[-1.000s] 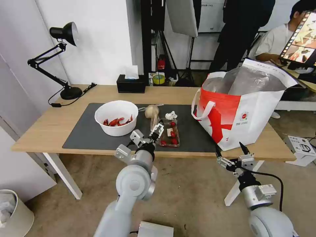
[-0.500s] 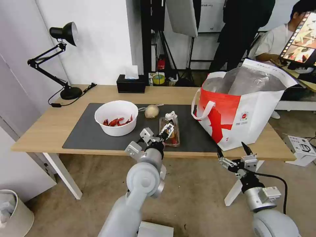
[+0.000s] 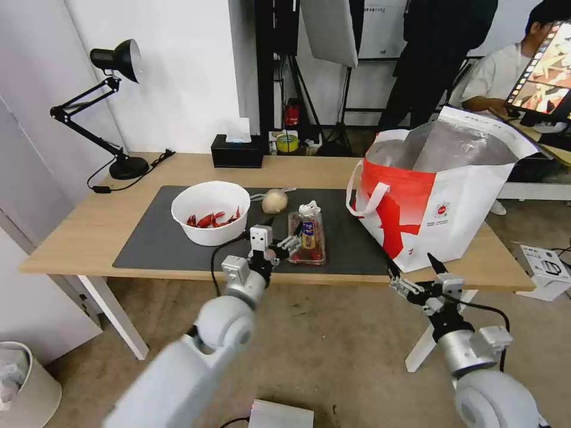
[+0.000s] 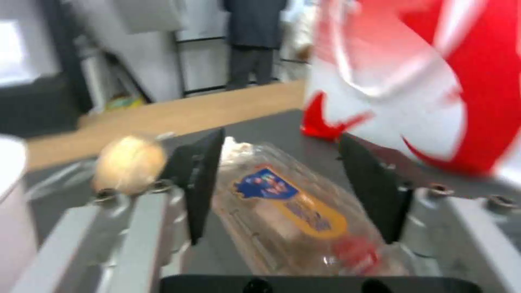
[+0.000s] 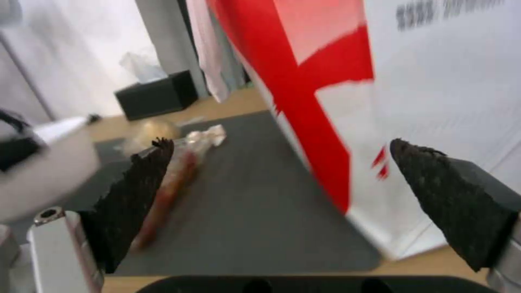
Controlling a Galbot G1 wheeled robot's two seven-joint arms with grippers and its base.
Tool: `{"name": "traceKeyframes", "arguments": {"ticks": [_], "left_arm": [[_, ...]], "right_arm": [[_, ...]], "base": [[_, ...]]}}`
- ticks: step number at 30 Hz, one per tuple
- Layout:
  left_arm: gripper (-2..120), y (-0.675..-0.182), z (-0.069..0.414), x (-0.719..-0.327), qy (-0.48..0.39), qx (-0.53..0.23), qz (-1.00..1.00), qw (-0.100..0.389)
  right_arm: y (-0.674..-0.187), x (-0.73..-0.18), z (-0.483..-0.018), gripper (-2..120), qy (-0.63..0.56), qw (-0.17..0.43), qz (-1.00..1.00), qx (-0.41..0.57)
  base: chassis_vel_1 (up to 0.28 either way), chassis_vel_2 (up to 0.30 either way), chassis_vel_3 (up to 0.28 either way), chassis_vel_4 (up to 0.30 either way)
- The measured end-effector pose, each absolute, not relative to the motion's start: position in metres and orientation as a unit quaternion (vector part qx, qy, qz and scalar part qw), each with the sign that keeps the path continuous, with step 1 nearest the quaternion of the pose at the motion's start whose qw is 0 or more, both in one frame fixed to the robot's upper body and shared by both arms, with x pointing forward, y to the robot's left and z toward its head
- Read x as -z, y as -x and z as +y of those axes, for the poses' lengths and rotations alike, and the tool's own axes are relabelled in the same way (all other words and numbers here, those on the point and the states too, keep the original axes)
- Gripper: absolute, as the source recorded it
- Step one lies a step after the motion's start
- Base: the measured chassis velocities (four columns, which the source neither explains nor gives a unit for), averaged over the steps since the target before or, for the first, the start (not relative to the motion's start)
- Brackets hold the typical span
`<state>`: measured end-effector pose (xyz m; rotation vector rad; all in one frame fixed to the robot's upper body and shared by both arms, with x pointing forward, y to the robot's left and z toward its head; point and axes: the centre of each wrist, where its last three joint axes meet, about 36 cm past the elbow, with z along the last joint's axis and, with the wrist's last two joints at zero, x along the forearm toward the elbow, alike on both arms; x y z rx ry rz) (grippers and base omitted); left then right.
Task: Pick up the trash from the table and place it into the takeout bag.
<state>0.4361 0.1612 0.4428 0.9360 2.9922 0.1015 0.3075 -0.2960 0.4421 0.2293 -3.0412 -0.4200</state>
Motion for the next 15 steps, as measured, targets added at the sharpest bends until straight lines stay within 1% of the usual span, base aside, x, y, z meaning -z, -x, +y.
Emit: {"name": "traceKeyframes", "arguments": {"ticks": [1,2,3,5,6,7,8,9,10,11,12,13,14,15], "left_arm": [[53,-0.439,0.164,-0.441,-0.311,-0.049,0.949,0.005],[46,-0.441,0.168,-0.435,-0.336,-0.075,0.939,0.01],[46,-0.441,0.168,-0.435,-0.336,-0.075,0.939,0.01],[37,-0.443,0.169,-0.429,-0.35,-0.09,0.932,0.011],[31,-0.445,0.171,-0.425,-0.357,-0.1,0.929,0.007],[31,-0.445,0.171,-0.425,-0.357,-0.1,0.929,0.007],[24,-0.446,0.172,-0.422,-0.36,-0.105,0.927,0.004],[24,-0.446,0.172,-0.422,-0.36,-0.105,0.927,0.004],[19,-0.447,0.174,-0.42,-0.36,-0.107,0.927,0.002],[18,-0.448,0.174,-0.419,-0.359,-0.108,0.927,0.0],[10,-0.449,0.176,-0.417,-0.358,-0.109,0.927,-0.001],[10,-0.449,0.176,-0.417,-0.358,-0.109,0.927,-0.001],[5,-0.45,0.177,-0.417,-0.357,-0.109,0.928,-0.001],[5,-0.45,0.177,-0.417,-0.356,-0.109,0.928,-0.001]], "right_arm": [[-0.308,-0.444,-0.296,100,-0.077,0.038,-0.984,0.154],[-0.31,-0.449,-0.295,100,-0.081,0.053,-0.976,0.197],[-0.31,-0.449,-0.295,100,-0.081,0.053,-0.976,0.197],[-0.313,-0.454,-0.292,100,-0.087,0.066,-0.965,0.239],[-0.317,-0.459,-0.287,100,-0.096,0.077,-0.953,0.277],[-0.317,-0.459,-0.287,100,-0.096,0.077,-0.953,0.277],[-0.319,-0.463,-0.282,100,-0.103,0.087,-0.943,0.305],[-0.319,-0.463,-0.282,100,-0.103,0.087,-0.943,0.305],[-0.32,-0.467,-0.277,100,-0.108,0.096,-0.934,0.327],[-0.322,-0.468,-0.275,100,-0.11,0.1,-0.93,0.336],[-0.327,-0.473,-0.271,100,-0.117,0.112,-0.921,0.354],[-0.327,-0.473,-0.271,100,-0.117,0.112,-0.921,0.354],[-0.332,-0.475,-0.268,100,-0.122,0.119,-0.916,0.365],[-0.334,-0.475,-0.267,100,-0.122,0.121,-0.914,0.368]], "base": [[0.0,0.0,0.0,0.0],[0.0,0.0,0.0,0.0],[0.0,0.0,0.0,0.0],[0.0,0.0,0.0,0.0],[0.0,0.0,0.0,0.0],[0.0,0.0,0.0,0.0],[0.0,0.0,0.0,0.0],[0.0,0.0,0.0,0.0],[0.0,0.0,0.0,0.0],[0.0,0.0,0.0,0.0],[0.0,0.0,0.0,0.0],[0.0,0.0,0.0,0.0],[0.0,0.0,0.0,0.0],[0.0,0.0,0.0,0.0]]}}
